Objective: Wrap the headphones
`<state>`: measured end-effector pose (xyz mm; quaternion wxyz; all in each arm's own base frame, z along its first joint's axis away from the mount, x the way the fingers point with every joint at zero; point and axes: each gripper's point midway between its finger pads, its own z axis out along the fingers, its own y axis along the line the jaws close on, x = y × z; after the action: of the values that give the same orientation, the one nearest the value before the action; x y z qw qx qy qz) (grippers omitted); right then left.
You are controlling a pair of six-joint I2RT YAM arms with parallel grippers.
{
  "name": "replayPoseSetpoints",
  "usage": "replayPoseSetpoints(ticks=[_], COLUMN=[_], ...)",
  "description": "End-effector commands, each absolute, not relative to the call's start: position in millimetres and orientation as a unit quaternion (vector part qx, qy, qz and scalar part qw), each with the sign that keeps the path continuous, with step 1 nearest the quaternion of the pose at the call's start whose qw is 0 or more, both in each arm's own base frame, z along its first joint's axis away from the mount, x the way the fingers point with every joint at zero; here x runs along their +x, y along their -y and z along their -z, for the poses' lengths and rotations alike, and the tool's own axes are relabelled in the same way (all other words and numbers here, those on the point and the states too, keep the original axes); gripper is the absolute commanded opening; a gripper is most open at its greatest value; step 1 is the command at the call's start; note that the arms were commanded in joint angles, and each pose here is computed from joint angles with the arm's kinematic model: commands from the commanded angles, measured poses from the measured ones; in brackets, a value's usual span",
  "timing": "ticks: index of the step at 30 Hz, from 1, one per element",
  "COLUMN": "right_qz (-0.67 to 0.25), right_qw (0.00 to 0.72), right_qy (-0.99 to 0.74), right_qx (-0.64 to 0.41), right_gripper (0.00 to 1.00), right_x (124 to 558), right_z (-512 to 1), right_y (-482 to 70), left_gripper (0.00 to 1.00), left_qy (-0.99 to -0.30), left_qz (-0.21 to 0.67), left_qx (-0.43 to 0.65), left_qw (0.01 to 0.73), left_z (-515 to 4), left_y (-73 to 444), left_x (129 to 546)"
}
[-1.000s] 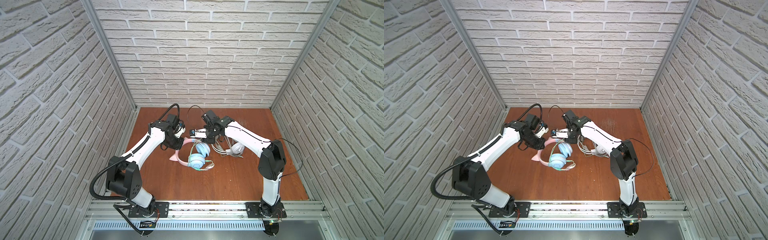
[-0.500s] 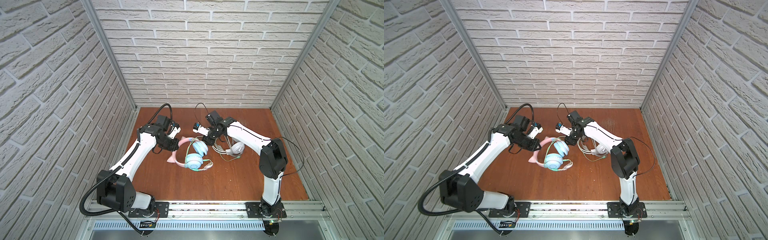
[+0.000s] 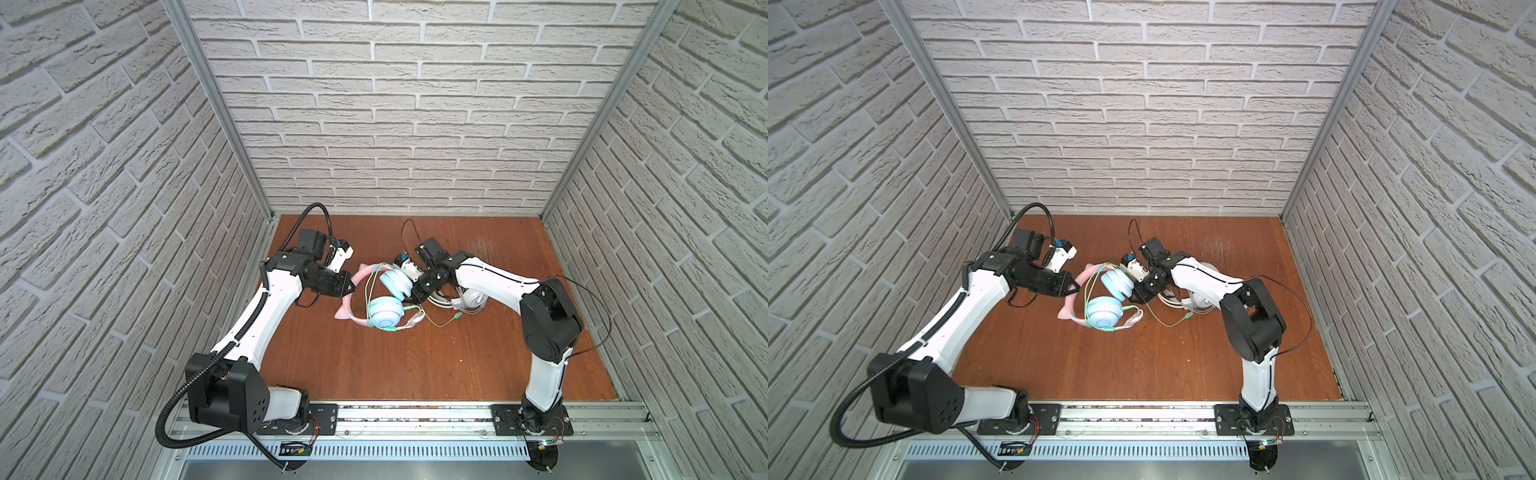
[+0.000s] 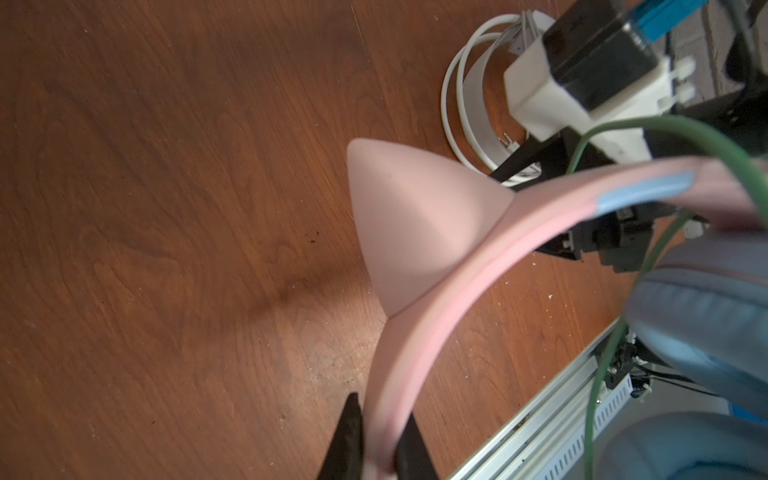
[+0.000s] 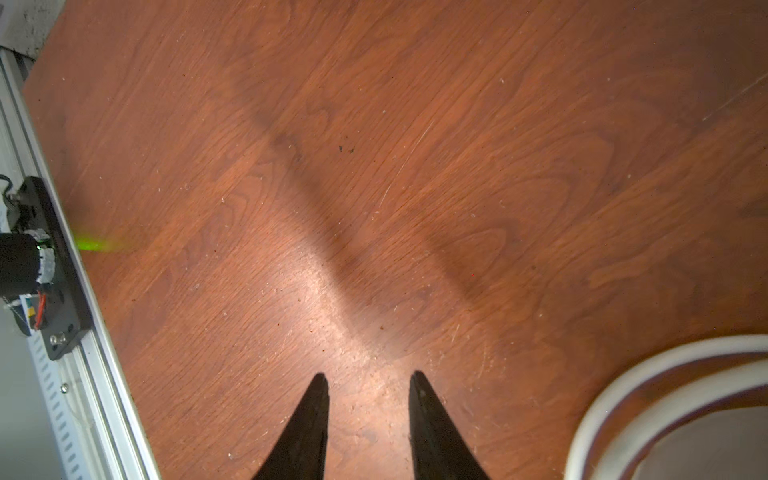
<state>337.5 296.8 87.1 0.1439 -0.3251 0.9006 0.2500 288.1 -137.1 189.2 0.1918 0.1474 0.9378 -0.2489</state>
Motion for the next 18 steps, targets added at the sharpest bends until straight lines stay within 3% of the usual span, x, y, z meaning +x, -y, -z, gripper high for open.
replayPoseSetpoints(ticks=[1, 18], right_qz=[-0.276, -0.252], right_qw=[0.163, 0.083], right_qy=[-0.899, -0.926], right_qx=[-0.297, -0.267], right_gripper=[0.35, 0.39], right_x=[338, 302], right_z=[-99, -47], right_y=[-302, -281], left_gripper=[0.00, 0.00], left_qy=[-0.917, -0.908], left_qz=[0.292, 0.308], left_qx=[0.146, 0.103], left_qw=[0.231, 0.266], left_z=[-210, -223], left_y=[146, 130], left_x=[294, 303])
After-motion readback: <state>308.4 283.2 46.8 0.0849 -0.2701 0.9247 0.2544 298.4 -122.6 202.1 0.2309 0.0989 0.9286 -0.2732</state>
